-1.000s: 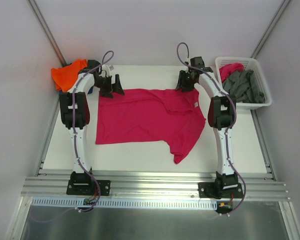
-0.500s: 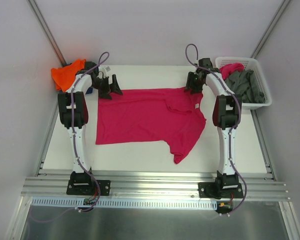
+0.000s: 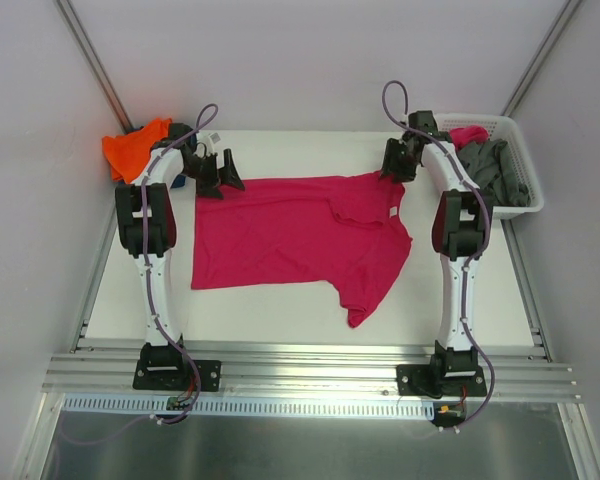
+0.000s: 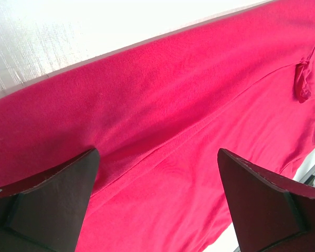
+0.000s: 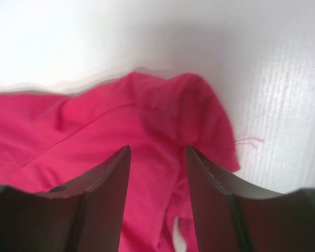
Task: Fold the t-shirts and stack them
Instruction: Fold the tshirt
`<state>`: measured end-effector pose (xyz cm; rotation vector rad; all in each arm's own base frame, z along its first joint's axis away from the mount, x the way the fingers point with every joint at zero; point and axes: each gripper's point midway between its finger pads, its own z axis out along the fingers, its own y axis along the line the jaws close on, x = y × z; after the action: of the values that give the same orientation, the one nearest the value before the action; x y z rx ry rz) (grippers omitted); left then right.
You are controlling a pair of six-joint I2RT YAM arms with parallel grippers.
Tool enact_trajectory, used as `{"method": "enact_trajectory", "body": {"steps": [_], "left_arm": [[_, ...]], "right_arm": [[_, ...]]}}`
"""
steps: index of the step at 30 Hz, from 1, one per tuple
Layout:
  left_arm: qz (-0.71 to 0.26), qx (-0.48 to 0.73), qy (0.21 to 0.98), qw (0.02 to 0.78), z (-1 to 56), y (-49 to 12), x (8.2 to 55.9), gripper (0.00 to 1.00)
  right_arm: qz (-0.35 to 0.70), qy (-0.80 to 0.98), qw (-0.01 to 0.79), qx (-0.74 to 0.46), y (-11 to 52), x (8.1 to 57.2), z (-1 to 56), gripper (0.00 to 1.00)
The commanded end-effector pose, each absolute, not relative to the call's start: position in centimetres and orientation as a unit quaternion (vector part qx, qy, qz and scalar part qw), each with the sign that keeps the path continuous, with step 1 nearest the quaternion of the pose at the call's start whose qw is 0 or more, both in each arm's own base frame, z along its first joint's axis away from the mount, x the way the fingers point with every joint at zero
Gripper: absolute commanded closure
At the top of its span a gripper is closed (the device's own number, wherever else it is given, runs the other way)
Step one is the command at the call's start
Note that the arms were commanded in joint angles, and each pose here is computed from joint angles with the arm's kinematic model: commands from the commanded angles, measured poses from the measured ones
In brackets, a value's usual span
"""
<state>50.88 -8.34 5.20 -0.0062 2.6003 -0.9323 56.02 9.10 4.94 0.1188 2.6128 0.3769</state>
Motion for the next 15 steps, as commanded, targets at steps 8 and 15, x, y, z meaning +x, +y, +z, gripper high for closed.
{"method": "enact_trajectory", "body": {"steps": [8, 15], "left_arm": [[-0.321, 0.003, 0.928, 0.190, 6.3, -8.2, 50.2, 0.01], [-0.325, 0.005, 0.925, 0.196, 7.2, -8.5, 50.2, 0.01]], "right_arm": [[0.222, 0.917, 0.330, -0.019, 17.2, 54.9, 17.3, 0.48], [0.242, 0.939, 0.244, 0.021, 17.8, 53.6, 10.2, 0.47]]}}
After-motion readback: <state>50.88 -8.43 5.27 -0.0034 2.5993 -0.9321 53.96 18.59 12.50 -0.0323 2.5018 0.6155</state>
